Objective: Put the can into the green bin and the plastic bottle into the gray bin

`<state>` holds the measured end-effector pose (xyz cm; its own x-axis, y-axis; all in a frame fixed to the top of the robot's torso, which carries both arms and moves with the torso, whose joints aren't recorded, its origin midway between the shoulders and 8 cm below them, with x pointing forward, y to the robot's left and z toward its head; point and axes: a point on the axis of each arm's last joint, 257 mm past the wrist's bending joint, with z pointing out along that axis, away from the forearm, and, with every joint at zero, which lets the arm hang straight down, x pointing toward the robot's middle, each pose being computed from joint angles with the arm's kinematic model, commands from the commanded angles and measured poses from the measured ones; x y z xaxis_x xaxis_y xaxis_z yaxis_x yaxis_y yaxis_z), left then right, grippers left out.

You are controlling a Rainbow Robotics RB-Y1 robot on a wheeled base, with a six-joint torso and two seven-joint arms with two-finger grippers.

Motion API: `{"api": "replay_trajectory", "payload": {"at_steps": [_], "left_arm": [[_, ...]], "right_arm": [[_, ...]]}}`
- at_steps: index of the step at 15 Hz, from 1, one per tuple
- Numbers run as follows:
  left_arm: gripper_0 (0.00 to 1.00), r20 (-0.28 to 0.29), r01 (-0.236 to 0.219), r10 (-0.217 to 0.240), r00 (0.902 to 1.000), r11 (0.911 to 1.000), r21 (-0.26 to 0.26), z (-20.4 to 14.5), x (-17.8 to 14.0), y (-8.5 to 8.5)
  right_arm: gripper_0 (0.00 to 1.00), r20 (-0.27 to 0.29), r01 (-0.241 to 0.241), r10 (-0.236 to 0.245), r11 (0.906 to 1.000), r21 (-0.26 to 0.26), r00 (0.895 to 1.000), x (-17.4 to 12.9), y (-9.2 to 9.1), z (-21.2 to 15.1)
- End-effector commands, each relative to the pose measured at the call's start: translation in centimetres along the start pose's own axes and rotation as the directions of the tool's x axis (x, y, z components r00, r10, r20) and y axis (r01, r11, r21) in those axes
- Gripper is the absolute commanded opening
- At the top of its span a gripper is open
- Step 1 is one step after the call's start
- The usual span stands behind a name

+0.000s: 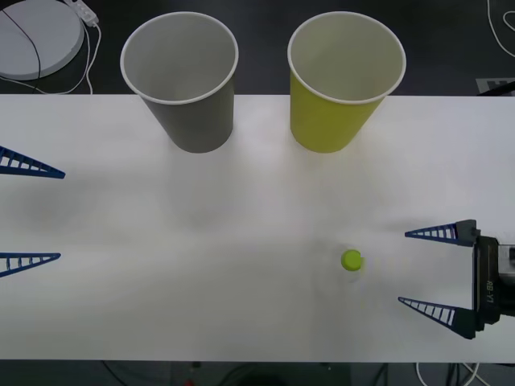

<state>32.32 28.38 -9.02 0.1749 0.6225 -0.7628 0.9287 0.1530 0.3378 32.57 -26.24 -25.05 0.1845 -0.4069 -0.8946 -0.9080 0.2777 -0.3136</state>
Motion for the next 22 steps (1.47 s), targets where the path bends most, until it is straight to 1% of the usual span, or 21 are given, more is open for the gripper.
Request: {"api": "replay_trajectory", "payload": {"at_steps": [1,4,6,8,11,13,17,22], "left_arm": [[1.0,0.0,0.0,0.0,1.0,1.0,0.0,0.0,0.0,0.0],[1.0,0.0,0.0,0.0,1.0,1.0,0.0,0.0,0.0,0.0],[1.0,0.0,0.0,0.0,1.0,1.0,0.0,0.0,0.0,0.0],[1.0,0.0,0.0,0.0,1.0,1.0,0.0,0.0,0.0,0.0],[1.0,0.0,0.0,0.0,1.0,1.0,0.0,0.0,0.0,0.0],[1.0,0.0,0.0,0.0,1.0,1.0,0.0,0.0,0.0,0.0],[1.0,0.0,0.0,0.0,1.0,1.0,0.0,0.0,0.0,0.0],[1.0,0.0,0.0,0.0,1.0,1.0,0.0,0.0,0.0,0.0]], "right_arm": [[1.0,0.023,0.01,-0.01,0.9999,0.002,1.0,-0.2,0.2,1.7],[1.0,0.043,0.009,-0.009,0.9998,-0.015,0.999,-0.4,0.8,3.4],[1.0,0.055,0.013,-0.012,0.9998,-0.015,0.998,-0.6,0.9,4.2],[1.0,0.062,0.012,-0.01,0.9996,-0.026,0.998,-0.7,1.2,5.2],[1.0,0.081,-0.001,0.003,0.9994,-0.033,0.997,-1.1,1.6,7.0],[1.0,0.095,0.001,0.002,0.9991,-0.041,0.996,-1.4,1.9,8.1],[1.0,0.119,0.023,-0.017,0.9986,-0.049,0.993,-2.1,2.2,9.4],[1.0,0.134,0.037,-0.03,0.9977,-0.057,0.991,-2.6,2.3,10.8]]}}
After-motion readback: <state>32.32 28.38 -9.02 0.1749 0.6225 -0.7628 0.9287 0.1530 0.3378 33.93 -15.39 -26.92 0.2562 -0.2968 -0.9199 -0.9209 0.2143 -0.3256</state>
